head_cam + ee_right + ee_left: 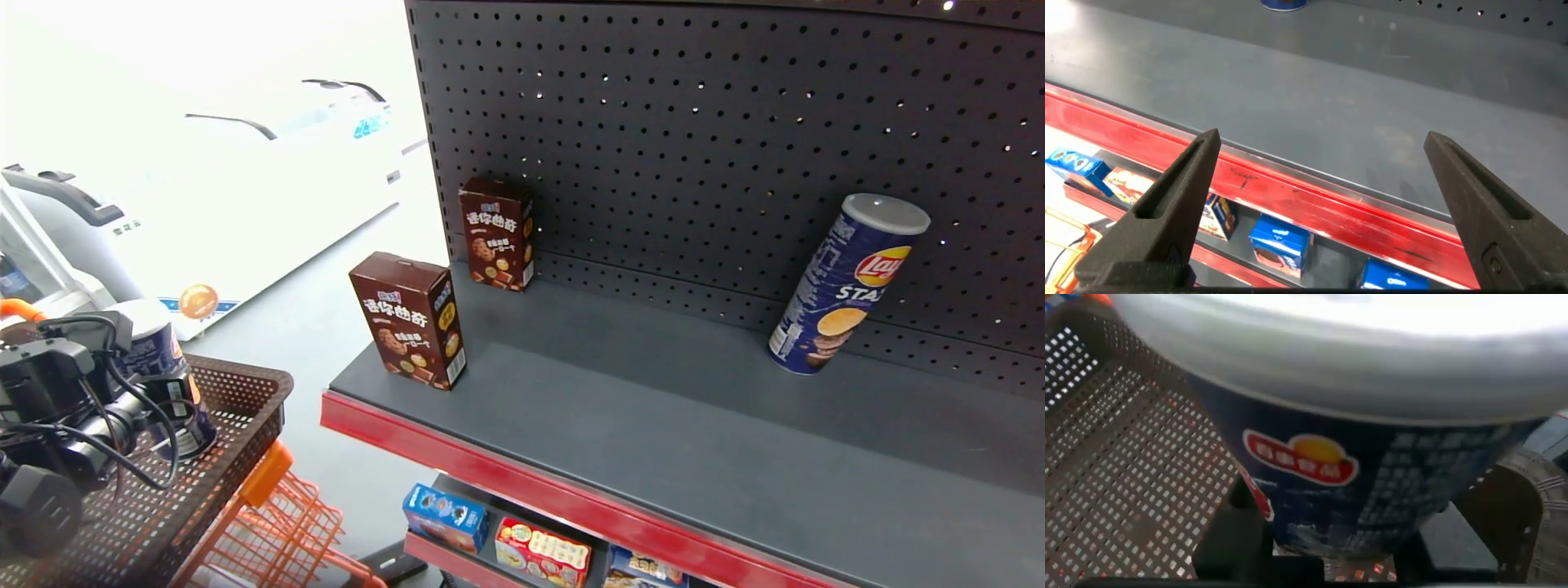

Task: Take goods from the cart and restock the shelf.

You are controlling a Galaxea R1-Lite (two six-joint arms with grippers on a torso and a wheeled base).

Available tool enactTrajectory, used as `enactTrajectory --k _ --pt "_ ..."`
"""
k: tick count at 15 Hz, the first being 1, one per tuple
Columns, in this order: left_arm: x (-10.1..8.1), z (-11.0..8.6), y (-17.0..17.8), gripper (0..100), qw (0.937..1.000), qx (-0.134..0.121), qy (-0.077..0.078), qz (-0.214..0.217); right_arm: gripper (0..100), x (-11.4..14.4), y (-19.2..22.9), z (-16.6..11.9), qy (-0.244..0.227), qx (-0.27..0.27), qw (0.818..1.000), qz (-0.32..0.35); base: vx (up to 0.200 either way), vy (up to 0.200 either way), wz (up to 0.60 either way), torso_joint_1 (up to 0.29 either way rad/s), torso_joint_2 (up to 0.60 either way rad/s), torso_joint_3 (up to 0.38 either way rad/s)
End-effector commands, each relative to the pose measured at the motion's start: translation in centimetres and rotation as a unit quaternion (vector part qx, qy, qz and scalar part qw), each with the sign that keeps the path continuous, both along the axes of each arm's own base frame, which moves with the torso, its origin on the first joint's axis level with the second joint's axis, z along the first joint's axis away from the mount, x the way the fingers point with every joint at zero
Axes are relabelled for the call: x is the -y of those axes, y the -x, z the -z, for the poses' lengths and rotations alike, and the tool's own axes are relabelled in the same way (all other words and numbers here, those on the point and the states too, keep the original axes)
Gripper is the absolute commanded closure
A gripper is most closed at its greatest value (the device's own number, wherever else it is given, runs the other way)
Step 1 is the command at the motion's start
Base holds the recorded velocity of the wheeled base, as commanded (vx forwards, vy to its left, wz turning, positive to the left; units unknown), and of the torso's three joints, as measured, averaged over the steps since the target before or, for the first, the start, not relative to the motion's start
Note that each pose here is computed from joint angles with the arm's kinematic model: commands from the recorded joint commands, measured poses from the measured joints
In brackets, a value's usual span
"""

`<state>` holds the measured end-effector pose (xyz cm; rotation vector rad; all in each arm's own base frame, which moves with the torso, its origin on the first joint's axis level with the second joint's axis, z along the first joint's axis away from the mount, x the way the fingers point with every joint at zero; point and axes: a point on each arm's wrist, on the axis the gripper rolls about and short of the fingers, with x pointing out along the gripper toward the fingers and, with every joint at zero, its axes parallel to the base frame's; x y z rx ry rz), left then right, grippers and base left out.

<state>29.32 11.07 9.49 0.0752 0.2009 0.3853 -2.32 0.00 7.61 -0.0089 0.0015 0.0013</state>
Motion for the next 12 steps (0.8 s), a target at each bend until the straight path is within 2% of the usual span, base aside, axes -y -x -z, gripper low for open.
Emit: enactTrajectory --k 1,2,7,12 --pt "1.3 -2.6 0.2 100 0.9988 0.041 -0.014 0.023 0 0.0 0.0 0.0 0.000 -0.001 1.000 0.000 0.000 0.000 0.00 0.000 0.00 0.000" --pt "2.3 -3.8 0.5 100 0.9972 0.055 -0.016 0.048 0 0.0 0.0 0.0 0.000 -0.001 1.000 0.000 0.000 0.000 0.00 0.000 0.00 0.000" --pt "5.4 -8.2 2.5 100 0.9884 0.098 -0.026 0.112 0 0.0 0.0 0.0 0.000 -0.001 1.000 -0.001 0.000 0.000 0.00 0.000 0.00 0.000" --pt "8.8 -10.6 5.3 100 0.9799 0.101 -0.020 0.170 0 0.0 0.0 0.0 0.000 -0.001 1.000 -0.001 0.000 0.000 0.00 0.000 0.00 0.000"
